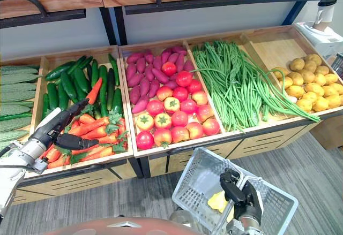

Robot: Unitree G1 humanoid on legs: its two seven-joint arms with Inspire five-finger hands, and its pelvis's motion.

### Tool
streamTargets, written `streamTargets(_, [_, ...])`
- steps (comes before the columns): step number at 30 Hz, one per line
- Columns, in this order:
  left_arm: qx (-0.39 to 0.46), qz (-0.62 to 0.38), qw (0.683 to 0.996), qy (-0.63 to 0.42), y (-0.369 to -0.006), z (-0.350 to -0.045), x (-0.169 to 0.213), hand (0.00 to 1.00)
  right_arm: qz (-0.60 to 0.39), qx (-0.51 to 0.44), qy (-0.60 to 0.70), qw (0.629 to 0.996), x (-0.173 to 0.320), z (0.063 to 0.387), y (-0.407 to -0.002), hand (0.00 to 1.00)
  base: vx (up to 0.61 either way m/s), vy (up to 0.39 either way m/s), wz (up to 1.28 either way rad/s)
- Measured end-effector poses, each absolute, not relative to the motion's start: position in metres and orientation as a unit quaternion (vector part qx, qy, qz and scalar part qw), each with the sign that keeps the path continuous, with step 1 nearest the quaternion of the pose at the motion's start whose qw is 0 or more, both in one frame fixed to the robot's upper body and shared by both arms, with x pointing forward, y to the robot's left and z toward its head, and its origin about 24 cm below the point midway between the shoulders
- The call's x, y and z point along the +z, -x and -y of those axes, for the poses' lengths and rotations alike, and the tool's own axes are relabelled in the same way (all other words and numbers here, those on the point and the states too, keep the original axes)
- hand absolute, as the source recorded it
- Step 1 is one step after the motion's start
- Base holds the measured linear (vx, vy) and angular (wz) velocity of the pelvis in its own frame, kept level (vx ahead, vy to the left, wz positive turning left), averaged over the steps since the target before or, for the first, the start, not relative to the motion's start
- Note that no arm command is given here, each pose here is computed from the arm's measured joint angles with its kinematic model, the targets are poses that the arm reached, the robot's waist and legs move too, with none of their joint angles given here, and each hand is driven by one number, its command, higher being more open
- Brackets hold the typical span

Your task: Pick vegetable in the basket

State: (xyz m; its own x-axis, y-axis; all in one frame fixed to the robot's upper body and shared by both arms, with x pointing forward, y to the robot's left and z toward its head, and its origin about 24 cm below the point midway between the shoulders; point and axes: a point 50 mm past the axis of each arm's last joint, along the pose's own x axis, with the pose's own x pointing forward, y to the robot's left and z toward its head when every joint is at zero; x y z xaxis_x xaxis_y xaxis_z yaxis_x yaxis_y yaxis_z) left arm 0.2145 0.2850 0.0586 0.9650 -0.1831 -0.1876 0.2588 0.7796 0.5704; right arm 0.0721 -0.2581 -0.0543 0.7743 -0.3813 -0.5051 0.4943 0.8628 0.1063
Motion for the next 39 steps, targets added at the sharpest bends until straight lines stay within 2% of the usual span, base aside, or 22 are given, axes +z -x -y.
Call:
streamTargets(13, [-0.12,-0.079,0.911,-0.387,-0.216,-0.284,0.054,1.0,-0.236,-0.214,-0.124,0.94,-0.054,0.253,-0.078,0.0,0.0,0.004,-0.08])
streamTargets(23, [-0.083,-0.056,0.904,-0.416,-0.227,-0.285,0.062,1.0,-0.23,-0.206,-0.133,0.942,-0.055,0.248,-0.083,0.0,-0.01,0.001,-0.09])
streamTargets(30, [-0.041,-0.055,0.92,-0.385,-0.227,-0.286,0.061,1.0,-0.216,-0.198,-0.139,0.946,-0.052,0.246,-0.092,0.0,-0.01,-0.008,-0.13])
streamTargets(39, [-0.012,-0.076,0.938,-0.337,-0.212,-0.279,0.039,1.0,-0.203,-0.194,-0.14,0.949,-0.049,0.246,-0.1,0.0,0.01,-0.013,-0.08])
